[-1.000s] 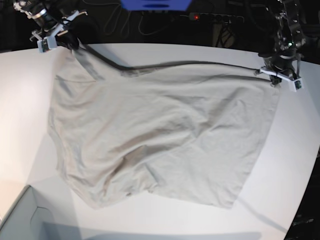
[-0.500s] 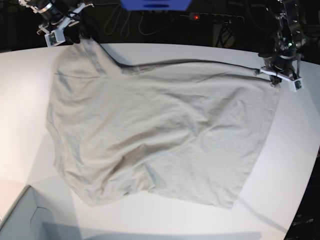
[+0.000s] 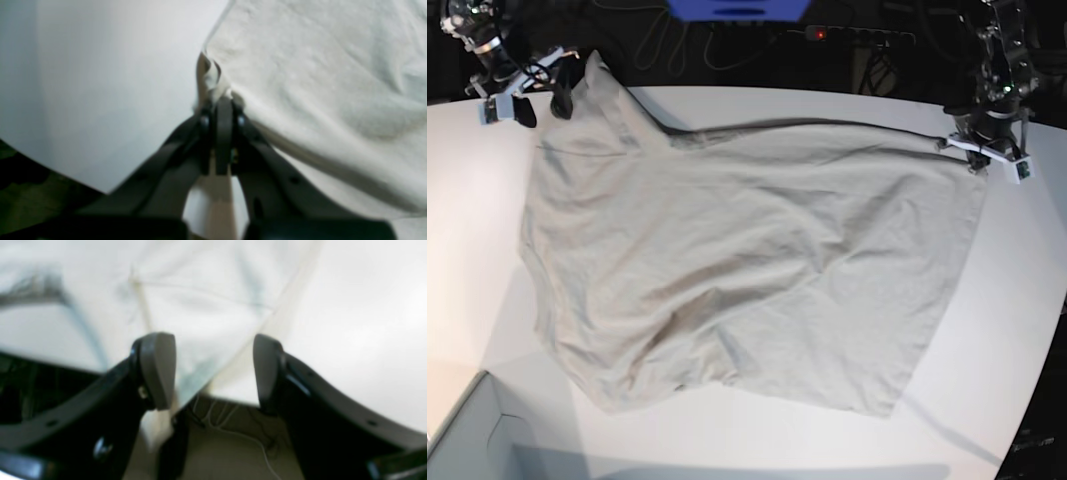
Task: Layout the t-shirt on the table in an organized manner, then fold the t-shirt properly
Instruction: 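Regrasp the shirt corner with the right gripper and tug it outward, then hold the shirt edge with both grippers and pull it taut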
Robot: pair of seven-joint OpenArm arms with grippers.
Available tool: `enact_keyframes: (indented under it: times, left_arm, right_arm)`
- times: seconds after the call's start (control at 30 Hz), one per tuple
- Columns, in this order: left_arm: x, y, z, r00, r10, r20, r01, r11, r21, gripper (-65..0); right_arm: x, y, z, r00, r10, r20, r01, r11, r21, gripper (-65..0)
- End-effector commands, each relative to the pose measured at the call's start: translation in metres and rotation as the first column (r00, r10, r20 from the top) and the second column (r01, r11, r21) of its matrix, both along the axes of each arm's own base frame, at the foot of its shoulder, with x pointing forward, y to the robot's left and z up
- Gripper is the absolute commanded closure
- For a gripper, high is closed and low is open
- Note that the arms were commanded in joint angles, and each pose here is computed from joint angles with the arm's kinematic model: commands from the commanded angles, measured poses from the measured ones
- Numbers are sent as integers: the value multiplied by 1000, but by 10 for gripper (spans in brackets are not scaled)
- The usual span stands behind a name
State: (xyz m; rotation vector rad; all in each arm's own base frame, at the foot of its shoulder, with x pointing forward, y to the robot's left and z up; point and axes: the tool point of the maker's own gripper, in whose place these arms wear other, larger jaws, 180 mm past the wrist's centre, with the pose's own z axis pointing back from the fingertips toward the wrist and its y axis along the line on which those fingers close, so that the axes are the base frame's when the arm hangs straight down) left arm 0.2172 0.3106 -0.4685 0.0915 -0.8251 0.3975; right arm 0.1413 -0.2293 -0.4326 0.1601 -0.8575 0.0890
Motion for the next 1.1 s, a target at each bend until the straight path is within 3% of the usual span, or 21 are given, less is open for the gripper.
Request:
enact_keyframes:
  times: [0.0, 0.2, 0.5, 0.9, 1.07]
  left_arm:
    - [5, 7, 10, 999, 1, 34, -2, 1000, 22, 0]
    - [7, 8, 13, 999, 0, 39, -1, 1000, 24, 0]
    - [8, 8, 13, 999, -1, 42, 0, 1000, 24, 0]
    - [13, 6, 15, 999, -1, 53, 0, 1000, 21, 0]
    - [14, 6, 16, 999, -1, 54, 0, 1000, 22, 0]
  right_arm:
    - [3, -4, -1, 1000, 6, -8, -6, 1000, 4, -369]
    - [14, -21, -34, 988, -34, -150, 35, 999, 0, -369]
    - [3, -17, -37, 984, -29, -175, 31, 999, 7, -369]
    - [0, 14, -31, 988, 10, -156, -4, 999, 40, -366]
    - [0, 34, -34, 985, 62, -163, -51, 996, 68, -277]
